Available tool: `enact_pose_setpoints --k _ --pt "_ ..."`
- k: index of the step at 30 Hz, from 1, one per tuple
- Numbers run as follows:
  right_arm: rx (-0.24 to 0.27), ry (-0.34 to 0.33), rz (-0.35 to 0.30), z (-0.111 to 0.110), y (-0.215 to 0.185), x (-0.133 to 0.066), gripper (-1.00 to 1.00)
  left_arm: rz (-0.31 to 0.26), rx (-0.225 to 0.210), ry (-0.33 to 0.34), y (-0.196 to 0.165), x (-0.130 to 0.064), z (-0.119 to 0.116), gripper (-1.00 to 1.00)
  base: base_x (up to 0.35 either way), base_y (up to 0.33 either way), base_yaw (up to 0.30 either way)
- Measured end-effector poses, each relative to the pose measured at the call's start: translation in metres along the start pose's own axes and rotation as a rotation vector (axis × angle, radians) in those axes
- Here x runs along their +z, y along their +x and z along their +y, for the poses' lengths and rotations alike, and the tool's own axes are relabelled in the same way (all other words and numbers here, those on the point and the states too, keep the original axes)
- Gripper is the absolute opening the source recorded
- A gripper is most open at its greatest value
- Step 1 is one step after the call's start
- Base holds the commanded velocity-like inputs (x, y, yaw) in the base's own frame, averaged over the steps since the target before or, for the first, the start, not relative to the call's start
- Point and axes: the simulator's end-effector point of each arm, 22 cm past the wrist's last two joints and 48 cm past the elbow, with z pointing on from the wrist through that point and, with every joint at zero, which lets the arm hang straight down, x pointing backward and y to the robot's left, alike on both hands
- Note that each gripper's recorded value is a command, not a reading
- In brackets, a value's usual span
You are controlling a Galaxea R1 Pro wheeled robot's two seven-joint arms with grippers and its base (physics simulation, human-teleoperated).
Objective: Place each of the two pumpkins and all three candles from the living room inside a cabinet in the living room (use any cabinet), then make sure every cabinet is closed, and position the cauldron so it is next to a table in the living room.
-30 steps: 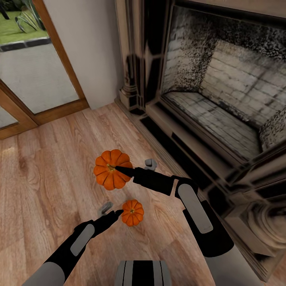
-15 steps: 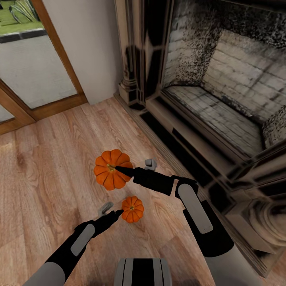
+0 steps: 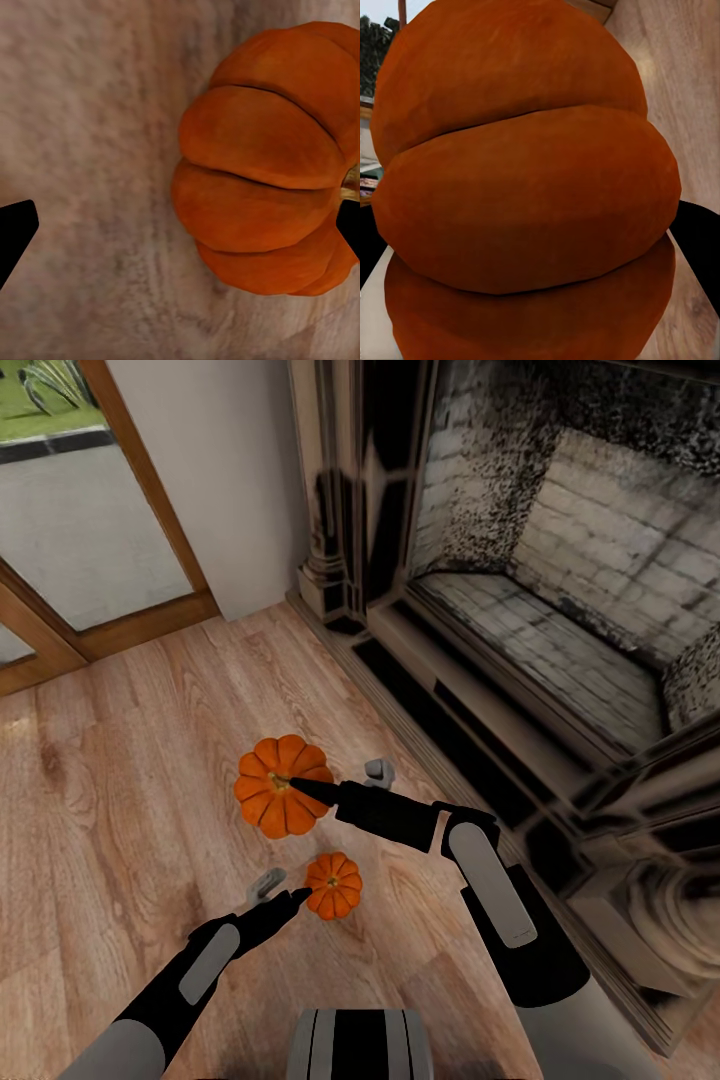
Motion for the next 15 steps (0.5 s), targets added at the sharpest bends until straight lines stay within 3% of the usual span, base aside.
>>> enact_pose_setpoints --k 8,15 --pt "0.000 -0.002 0.000 0.0003 0.0000 -0.0001 -1.00 -0.001 0.000 0.003 0.0003 0.0003 -0.0018 1.00 0.000 -0.001 0.000" --pt "0.000 -0.001 0.000 0.0002 0.0001 -0.0001 -1.00 -0.001 0.000 0.003 0.0004 0.0003 -0.0018 1.00 0.000 -0.109 0.000"
